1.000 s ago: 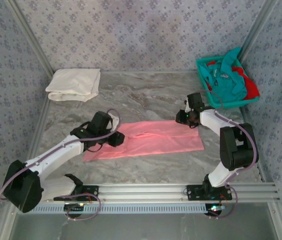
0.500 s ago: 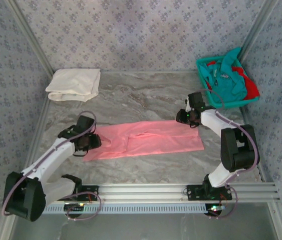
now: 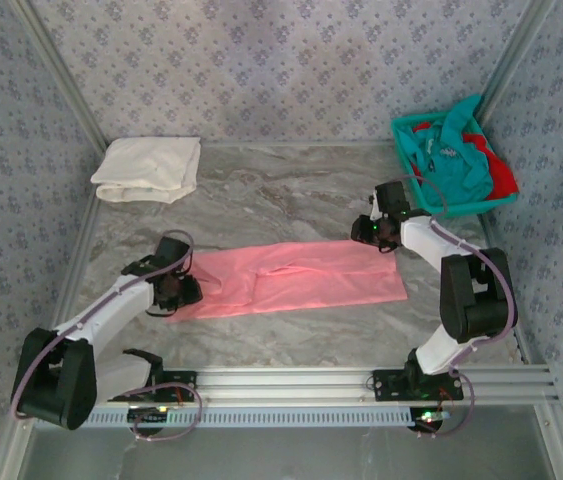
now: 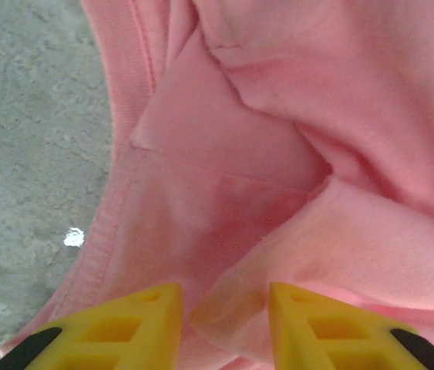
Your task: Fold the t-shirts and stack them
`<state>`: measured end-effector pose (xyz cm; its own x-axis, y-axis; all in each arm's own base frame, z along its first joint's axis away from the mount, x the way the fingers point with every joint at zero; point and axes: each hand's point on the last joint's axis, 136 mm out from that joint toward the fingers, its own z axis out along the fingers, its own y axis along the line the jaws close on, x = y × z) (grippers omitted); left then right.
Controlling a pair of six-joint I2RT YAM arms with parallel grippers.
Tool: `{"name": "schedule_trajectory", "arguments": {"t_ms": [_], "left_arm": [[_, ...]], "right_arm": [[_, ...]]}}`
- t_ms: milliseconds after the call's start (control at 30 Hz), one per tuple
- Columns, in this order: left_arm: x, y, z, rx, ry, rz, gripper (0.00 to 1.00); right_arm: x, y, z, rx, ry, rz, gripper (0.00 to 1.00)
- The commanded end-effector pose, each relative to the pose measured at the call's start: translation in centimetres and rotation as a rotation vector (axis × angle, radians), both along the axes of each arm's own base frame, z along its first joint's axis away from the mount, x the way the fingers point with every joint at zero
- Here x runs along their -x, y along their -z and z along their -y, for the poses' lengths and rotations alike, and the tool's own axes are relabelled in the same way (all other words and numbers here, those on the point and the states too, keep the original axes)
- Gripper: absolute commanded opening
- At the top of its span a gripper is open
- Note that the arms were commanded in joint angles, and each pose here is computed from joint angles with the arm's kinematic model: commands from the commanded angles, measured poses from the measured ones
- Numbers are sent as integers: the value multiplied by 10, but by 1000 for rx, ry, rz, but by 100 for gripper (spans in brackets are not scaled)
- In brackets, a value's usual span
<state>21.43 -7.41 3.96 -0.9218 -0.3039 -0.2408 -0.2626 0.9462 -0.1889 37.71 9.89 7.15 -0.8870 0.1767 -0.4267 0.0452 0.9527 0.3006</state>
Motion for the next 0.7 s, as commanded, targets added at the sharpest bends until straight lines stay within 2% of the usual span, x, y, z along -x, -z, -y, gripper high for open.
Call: {"name": "schedule_trajectory", "arguments": {"t_ms": [0,67,167,200,400,500,667], "left_arm": [[-5,-5,8,40,27,34,38],[-3,-2,7,34,27,18,43],[-2,3,6,26,25,1,42],[-2,4,8,34,29,2,40],[-4,-3,8,38,25,21,11],[0,-12,2,21,1,31,1],[12,-26,5,85,-54,29,0]], "right_arm": [[1,4,0,-7,-5,-16,38],[1,3,1,-7,-4,-14,38],[1,3,1,-8,-2,-11,38],[1,3,1,-8,-3,-12,38],[2,5,2,-5,-3,-16,38],[1,4,1,-8,-3,-13,38],[0,4,1,-9,-3,-11,38]]}}
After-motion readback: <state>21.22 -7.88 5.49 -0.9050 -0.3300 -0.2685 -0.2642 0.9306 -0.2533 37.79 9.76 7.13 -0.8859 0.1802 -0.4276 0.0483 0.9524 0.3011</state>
